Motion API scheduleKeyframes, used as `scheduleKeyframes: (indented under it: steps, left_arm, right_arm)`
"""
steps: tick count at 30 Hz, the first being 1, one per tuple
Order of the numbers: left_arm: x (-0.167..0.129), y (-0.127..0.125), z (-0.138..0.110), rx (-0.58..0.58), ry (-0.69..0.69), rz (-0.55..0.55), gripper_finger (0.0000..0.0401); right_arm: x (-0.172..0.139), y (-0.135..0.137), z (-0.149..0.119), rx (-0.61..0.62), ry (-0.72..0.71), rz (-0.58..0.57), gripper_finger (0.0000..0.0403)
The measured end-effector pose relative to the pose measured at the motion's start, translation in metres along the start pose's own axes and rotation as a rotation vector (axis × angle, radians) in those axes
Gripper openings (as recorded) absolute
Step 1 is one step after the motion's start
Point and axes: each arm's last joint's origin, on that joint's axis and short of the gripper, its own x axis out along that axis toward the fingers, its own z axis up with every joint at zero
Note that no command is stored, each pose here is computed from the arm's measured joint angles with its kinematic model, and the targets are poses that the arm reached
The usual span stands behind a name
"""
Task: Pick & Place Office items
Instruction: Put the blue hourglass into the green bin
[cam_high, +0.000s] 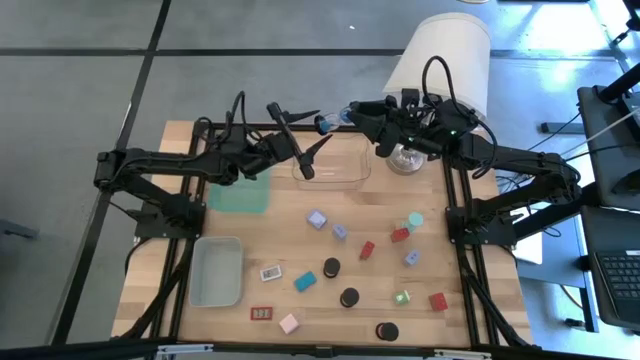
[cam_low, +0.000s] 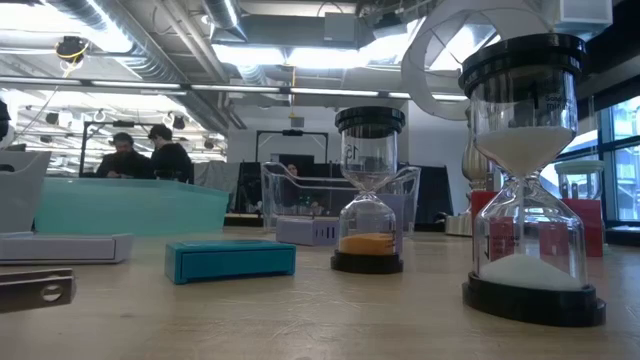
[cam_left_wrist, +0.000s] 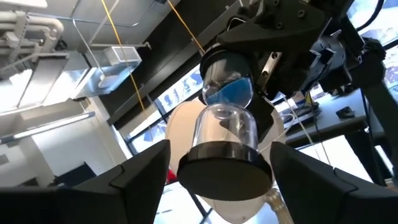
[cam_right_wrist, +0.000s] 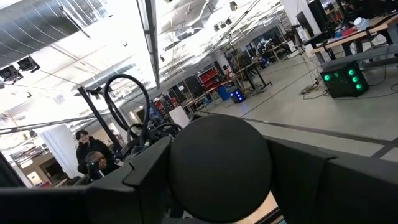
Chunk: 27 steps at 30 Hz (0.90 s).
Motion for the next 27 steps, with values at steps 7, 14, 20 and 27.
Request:
scheduleKeyframes:
  steps: [7,14,20,27]
  left_arm:
    - [0.0008,0.0016,-0.0014,-0.09,0.001,0.0,0.0267]
    - [0.0007,0.0011,-0.0018,-0.099,0.005,-0.004,0.0273]
    - [0.0007,0.0005,-0.0025,-0.112,0.013,-0.009,0.0256]
    - [0.0007,0.0005,-0.0025,-0.134,0.012,-0.009,0.0226]
  right_arm:
    - [0.0,0.0003,-0.0001,-0.003,0.005,0.01,0.0217]
    - [0.0001,0.0005,-0.0004,-0.003,0.011,0.018,0.0217]
    - [0.0001,0.0007,-0.0005,-0.004,0.015,0.026,0.0217]
    - [0.0001,0.0009,-0.0006,-0.004,0.018,0.031,0.0217]
